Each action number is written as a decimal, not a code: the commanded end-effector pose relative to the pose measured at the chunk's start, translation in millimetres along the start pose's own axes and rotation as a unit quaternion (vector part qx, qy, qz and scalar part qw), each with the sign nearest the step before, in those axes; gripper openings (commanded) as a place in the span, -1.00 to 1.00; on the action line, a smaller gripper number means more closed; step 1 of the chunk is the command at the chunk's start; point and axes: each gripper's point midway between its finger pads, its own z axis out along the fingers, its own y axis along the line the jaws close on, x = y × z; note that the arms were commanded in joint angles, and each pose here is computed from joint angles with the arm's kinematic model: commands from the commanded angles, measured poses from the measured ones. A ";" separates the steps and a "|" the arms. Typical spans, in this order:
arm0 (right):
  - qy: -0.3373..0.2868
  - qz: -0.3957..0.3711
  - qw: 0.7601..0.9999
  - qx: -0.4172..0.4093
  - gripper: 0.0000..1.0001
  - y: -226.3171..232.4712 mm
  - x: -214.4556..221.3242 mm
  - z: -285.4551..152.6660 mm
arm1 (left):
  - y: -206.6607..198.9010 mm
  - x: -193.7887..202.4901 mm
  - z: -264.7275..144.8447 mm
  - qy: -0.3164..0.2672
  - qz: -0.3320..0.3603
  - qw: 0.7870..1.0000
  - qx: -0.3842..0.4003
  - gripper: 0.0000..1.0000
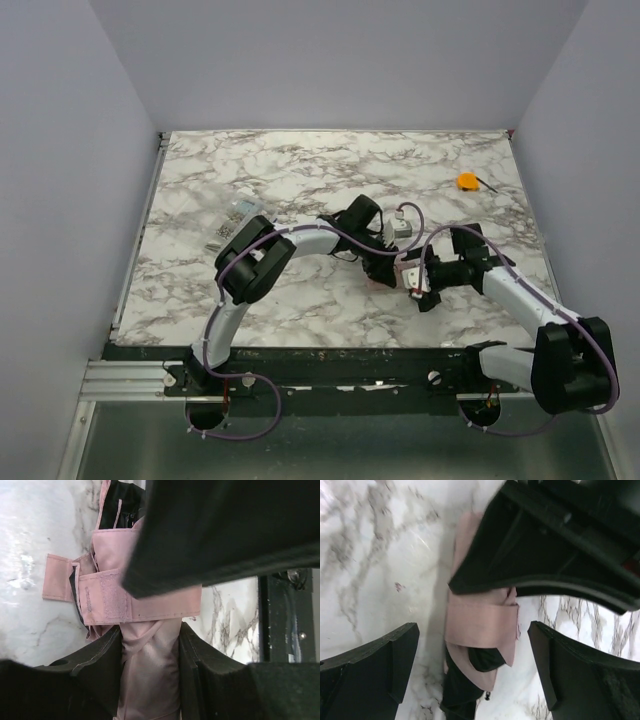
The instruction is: Put away the umbrella
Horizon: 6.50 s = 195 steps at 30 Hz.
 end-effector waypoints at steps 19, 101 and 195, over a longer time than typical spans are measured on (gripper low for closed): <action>0.104 0.025 0.992 -0.069 -0.76 59.4 46.9 13.3 | -14.2 166.9 0.0 0.248 -0.290 0.924 -0.006 -0.92; -0.031 0.052 0.998 -0.036 0.99 -25.6 4.2 -21.5 | -17.2 181.1 -22.8 0.208 -0.096 0.973 -0.033 -0.78; 0.170 0.411 0.834 -0.326 -0.99 91.1 60.0 37.8 | -50.1 32.4 -73.2 0.023 0.419 0.869 -0.263 0.53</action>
